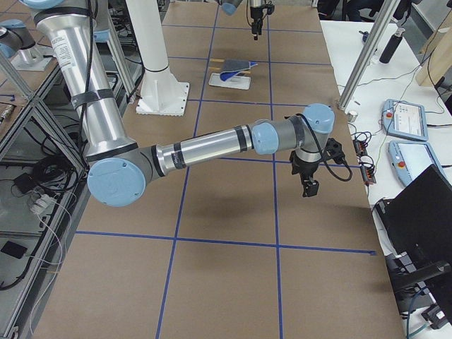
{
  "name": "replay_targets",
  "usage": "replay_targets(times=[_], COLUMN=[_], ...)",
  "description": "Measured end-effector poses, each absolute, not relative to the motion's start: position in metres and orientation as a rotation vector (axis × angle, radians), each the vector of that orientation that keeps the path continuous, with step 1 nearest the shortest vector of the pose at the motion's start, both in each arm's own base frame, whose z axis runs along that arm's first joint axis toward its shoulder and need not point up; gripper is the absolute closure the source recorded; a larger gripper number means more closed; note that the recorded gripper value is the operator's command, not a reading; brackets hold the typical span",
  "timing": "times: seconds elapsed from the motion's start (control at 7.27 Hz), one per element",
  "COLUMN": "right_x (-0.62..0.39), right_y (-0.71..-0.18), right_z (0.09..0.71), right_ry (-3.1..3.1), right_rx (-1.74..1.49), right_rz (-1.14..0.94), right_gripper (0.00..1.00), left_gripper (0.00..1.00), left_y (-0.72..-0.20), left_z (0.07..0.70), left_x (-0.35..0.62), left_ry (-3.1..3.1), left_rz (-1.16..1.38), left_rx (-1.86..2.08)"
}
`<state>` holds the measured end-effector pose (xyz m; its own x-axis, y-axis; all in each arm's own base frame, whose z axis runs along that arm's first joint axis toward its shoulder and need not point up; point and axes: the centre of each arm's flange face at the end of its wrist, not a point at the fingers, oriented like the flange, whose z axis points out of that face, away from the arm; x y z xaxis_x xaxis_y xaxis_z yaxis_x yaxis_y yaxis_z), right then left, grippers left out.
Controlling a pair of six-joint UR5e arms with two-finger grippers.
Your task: Hang towel on rack
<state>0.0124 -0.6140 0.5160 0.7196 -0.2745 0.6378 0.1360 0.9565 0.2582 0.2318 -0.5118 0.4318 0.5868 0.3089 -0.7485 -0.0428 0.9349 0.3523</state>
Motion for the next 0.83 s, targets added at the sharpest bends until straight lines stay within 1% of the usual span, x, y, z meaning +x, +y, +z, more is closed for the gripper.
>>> replay_targets(times=[0.41, 0.69, 0.83], right_x=[0.046, 0.049, 0.05], right_y=[-0.564, -0.532, -0.523], right_z=[0.571, 0.608, 0.62], right_ry=[-0.727, -0.733, -0.734], right_rx=[0.139, 0.074, 0.051], right_rz=[-0.154, -0.126, -0.116], right_gripper=[0.0, 0.0, 0.0], left_gripper=[0.01, 0.02, 0.01], left_y=[-0.555, -0.564, -0.56], left_z=[0.484, 0.537, 0.569], left_x=[0.1, -0.001, -0.036], left_ry=[0.724, 0.647, 0.632], left_rz=[0.252, 0.286, 0.296], left_rx=[0.286, 0.245, 0.223])
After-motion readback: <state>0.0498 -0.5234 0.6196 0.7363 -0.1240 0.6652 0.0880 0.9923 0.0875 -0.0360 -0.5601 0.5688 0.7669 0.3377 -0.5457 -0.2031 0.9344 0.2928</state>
